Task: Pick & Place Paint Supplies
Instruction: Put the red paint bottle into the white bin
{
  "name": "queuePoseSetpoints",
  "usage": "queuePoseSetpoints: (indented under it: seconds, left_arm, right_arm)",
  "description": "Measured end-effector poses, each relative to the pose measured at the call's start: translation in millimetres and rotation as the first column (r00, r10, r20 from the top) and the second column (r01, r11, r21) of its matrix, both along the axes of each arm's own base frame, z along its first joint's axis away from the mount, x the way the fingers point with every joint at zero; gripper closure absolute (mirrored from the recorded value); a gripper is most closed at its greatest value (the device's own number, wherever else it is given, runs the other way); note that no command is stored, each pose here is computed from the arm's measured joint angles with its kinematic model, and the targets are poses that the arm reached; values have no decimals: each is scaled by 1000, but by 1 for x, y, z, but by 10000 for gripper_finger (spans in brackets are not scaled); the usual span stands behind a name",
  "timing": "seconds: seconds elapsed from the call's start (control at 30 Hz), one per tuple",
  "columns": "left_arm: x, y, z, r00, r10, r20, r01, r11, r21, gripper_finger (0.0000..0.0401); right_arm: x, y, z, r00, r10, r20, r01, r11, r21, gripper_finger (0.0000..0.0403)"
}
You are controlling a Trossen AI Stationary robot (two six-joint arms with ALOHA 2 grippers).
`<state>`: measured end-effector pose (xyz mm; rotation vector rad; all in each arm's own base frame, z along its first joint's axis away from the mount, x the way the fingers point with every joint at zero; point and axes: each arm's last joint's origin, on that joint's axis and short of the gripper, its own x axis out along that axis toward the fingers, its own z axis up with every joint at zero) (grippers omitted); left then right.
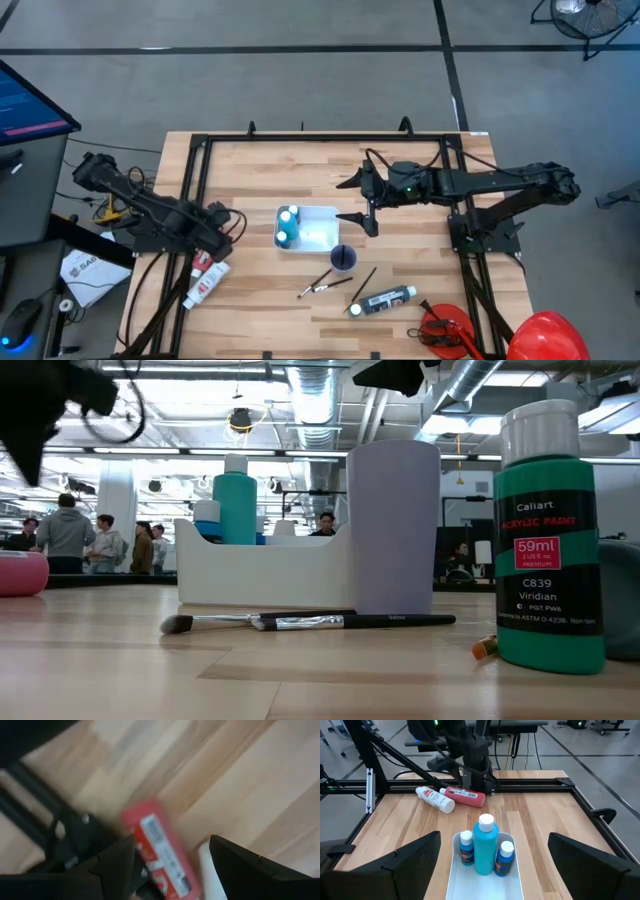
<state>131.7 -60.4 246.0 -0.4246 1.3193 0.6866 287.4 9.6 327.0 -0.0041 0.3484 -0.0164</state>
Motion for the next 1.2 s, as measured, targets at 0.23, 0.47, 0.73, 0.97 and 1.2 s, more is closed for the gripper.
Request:
queuePoseSetpoints:
  seconds: [0.23, 0.47, 0.73, 0.97, 1.2]
  left_arm:
    - [-6, -2, -29, 996, 41, -75, -48, 995, -84, 155]
    - [-6, -3, -37, 996, 51, -72, -57, 995, -81, 158]
    - [9, 3, -51, 972, 225, -59, -225, 974, 18, 161]
    - [19, 7, -64, 952, 263, -159, -257, 965, 53, 150]
    - [28, 4, -81, 917, 287, -278, -283, 957, 55, 147]
  right_arm:
    - [0, 0, 0, 1000, 0, 0, 0, 1000, 0, 39]
    - [0, 0, 0, 1000, -2, 1, 2, 1000, 5, 39]
    - [0, 0, 0, 1000, -3, 3, 3, 1000, 7, 39]
    - [0, 0, 0, 1000, -2, -2, 2, 1000, 7, 39]
    - [0, 0, 0, 1000, -2, -4, 2, 1000, 7, 39]
